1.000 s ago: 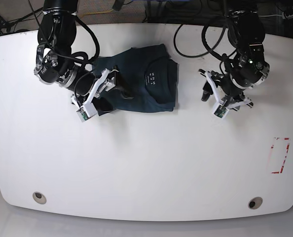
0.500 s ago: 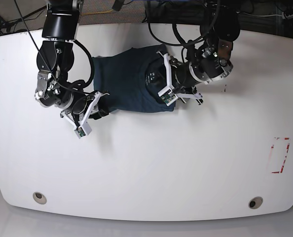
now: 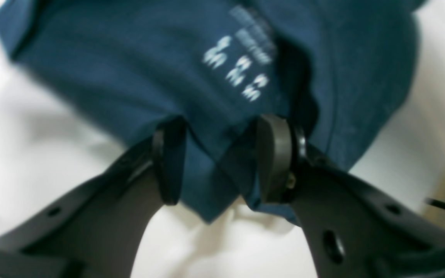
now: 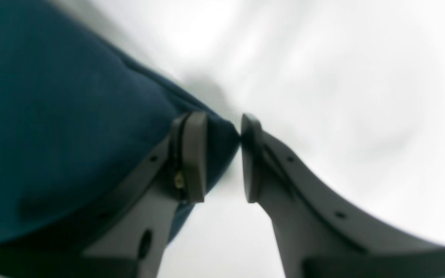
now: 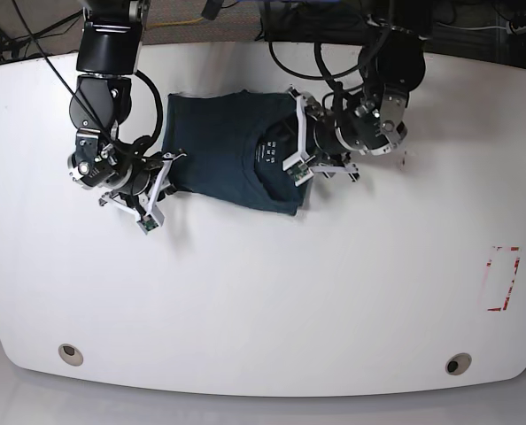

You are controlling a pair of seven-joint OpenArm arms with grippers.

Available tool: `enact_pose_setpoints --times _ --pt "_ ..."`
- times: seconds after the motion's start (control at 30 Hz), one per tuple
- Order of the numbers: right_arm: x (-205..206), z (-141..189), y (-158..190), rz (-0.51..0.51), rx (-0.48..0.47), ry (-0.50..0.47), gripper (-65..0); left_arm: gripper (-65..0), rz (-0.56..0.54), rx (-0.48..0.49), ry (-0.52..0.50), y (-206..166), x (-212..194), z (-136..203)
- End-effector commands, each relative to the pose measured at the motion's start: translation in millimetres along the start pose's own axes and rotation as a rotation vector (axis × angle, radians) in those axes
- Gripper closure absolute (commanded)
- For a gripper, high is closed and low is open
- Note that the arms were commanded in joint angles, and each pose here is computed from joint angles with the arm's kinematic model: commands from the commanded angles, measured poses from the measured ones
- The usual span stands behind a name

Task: Fold the T-shirt properly
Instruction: 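Grasp the folded bundle's sides with both grippers, then carry the folded shirt with the left gripper onto the red-taped area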

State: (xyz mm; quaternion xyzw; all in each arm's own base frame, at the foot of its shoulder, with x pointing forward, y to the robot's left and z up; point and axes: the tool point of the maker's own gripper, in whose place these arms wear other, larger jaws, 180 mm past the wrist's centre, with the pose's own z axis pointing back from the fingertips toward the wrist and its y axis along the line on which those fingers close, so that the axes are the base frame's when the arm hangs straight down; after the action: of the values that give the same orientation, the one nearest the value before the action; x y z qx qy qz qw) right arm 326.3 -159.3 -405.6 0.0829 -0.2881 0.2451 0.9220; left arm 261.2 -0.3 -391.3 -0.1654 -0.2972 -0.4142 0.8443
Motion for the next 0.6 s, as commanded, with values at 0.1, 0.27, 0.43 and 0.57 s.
enact_pose_setpoints --times 0.1,0.27,0.43,0.57 --pt "0.9 9.2 -1.0 0.025 -0.016 -0.03 -14.1 -26.2 0.01 0.009 0.021 31.4 7.8 -15.6" --pt "-4.6 21.1 13.5 0.058 -0.025 -0.043 -14.3 -26.2 0.015 0.021 0.007 66.1 26.4 -27.5" --pt "-4.7 19.9 47.0 0.106 0.027 -0.05 -14.0 -26.2 -0.018 0.071 -0.038 95.4 52.2 -18.1" --pt "-3.6 13.7 84.6 0.175 0.105 -0.045 -14.0 -26.2 -0.044 0.111 -0.046 114.1 59.8 -6.9"
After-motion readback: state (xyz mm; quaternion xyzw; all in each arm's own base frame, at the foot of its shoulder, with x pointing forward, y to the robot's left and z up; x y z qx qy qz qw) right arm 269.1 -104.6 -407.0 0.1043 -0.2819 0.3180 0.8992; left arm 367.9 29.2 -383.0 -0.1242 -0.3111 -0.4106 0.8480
